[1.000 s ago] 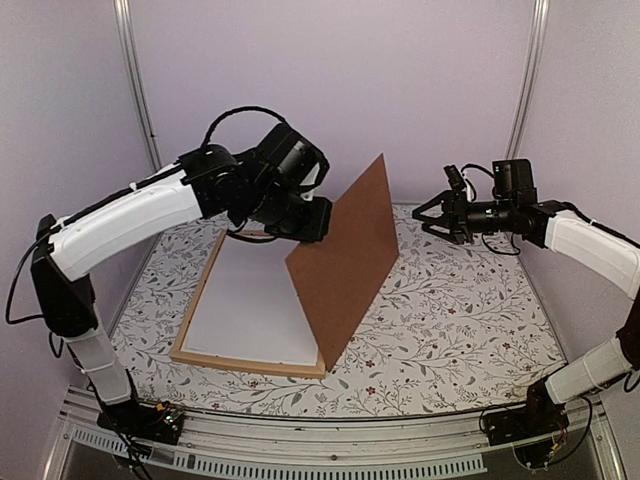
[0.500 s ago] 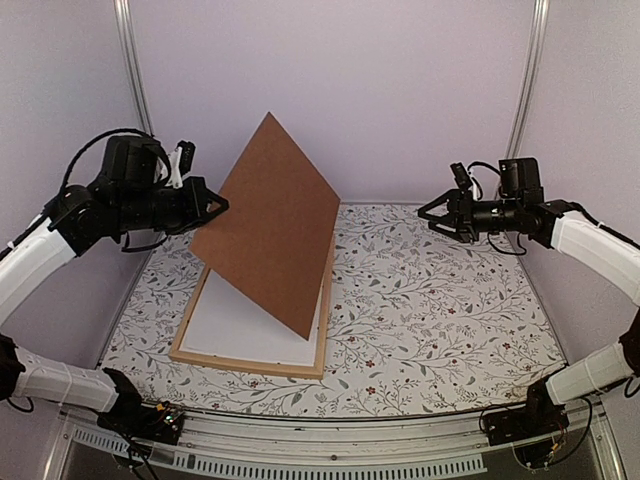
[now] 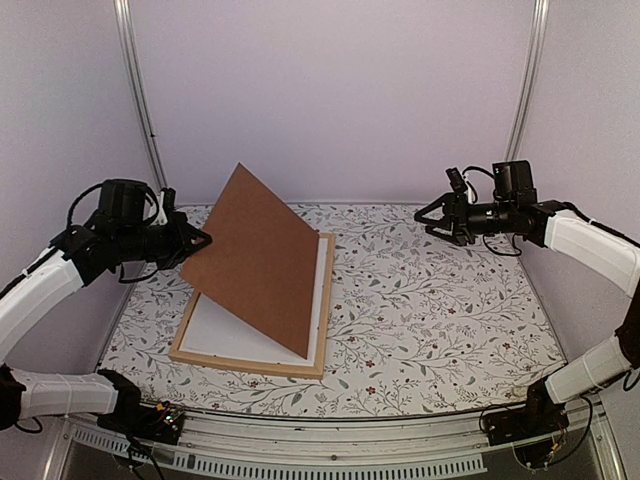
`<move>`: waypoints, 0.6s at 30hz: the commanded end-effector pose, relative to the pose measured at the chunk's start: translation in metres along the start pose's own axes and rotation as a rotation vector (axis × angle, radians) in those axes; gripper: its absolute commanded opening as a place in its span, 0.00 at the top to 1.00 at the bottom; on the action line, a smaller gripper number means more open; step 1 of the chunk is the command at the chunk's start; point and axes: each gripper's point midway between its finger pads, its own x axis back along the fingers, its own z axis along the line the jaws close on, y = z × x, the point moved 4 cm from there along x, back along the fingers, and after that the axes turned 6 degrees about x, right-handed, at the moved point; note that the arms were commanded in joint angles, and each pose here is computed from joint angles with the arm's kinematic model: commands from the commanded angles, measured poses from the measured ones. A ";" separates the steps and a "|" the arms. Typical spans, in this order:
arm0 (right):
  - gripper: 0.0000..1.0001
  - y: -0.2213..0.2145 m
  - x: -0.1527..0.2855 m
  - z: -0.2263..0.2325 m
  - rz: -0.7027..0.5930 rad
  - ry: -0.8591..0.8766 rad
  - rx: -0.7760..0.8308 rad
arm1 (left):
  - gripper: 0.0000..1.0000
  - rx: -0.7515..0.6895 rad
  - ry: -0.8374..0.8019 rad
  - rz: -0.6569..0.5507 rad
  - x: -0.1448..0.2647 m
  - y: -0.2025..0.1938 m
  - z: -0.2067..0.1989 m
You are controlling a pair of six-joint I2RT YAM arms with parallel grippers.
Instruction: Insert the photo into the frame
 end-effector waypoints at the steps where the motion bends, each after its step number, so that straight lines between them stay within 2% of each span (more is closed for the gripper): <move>1: 0.28 -0.001 -0.003 -0.005 0.001 0.002 0.011 | 1.00 0.001 -0.187 -0.065 0.010 0.017 -0.028; 18: 0.28 -0.007 -0.006 -0.012 0.012 -0.005 -0.001 | 1.00 0.000 -0.176 -0.032 0.008 0.011 -0.012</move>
